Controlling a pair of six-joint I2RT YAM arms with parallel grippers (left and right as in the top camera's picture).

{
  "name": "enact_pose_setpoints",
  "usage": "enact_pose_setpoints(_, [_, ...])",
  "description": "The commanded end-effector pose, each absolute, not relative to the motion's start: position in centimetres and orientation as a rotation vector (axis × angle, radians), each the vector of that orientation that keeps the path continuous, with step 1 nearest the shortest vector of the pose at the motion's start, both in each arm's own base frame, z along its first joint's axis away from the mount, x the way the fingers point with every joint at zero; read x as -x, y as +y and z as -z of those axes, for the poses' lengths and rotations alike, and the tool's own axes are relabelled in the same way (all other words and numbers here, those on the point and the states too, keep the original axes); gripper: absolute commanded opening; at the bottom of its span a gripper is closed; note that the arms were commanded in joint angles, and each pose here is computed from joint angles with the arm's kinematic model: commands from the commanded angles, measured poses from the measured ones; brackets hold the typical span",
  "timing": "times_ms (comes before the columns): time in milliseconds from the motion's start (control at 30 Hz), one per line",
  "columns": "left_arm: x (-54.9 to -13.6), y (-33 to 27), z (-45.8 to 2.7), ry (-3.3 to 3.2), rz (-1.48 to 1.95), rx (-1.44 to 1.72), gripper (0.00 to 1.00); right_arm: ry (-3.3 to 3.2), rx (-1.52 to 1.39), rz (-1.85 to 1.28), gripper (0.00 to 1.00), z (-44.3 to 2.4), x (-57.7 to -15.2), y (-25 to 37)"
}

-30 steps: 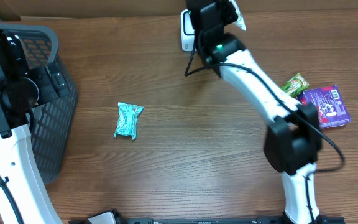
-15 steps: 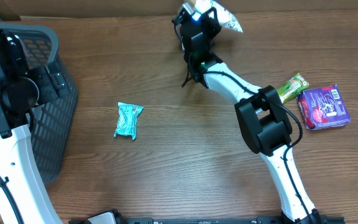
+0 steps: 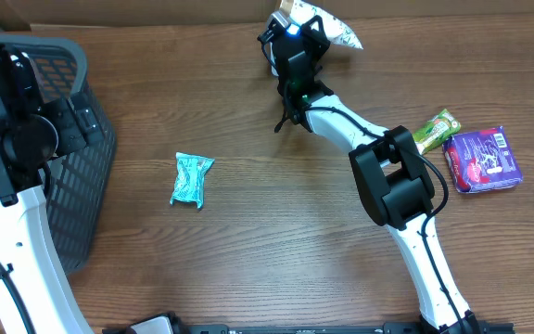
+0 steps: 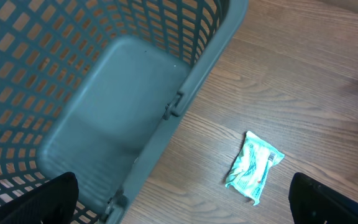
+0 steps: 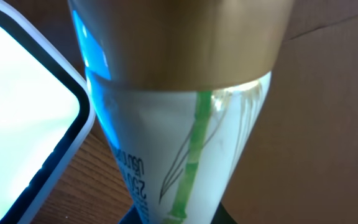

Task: Scan the item barcode
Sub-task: 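Raise the tube and hold it in front of the scanner, then carry the tube right and lower it beside the green pouch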

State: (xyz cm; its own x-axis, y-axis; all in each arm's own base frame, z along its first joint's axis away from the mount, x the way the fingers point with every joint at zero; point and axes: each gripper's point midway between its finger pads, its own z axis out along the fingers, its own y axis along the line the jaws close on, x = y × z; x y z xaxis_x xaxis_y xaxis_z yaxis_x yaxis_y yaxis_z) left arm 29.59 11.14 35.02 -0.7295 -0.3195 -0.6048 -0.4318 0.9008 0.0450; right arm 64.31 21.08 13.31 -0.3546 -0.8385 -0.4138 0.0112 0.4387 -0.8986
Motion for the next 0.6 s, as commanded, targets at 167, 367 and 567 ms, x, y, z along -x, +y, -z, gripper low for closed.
enact_pose_setpoints(167, [-29.7, 11.2, -35.5, 2.428, -0.232, 0.552, 1.00, 1.683, 0.476, 1.102, 0.04, -19.0, -62.9, 20.3])
enact_pose_setpoints(367, [-29.7, 11.2, -35.5, 2.428, -0.233, 0.552, 1.00, 1.764, 0.287, 1.047, 0.03, -26.0, -59.1, 18.5])
enact_pose_setpoints(567, [-29.7, 11.2, -35.5, 2.428, -0.232, 0.552, 1.00, 2.060, 0.314, 0.591, 0.03, -26.7, -53.1, 19.2])
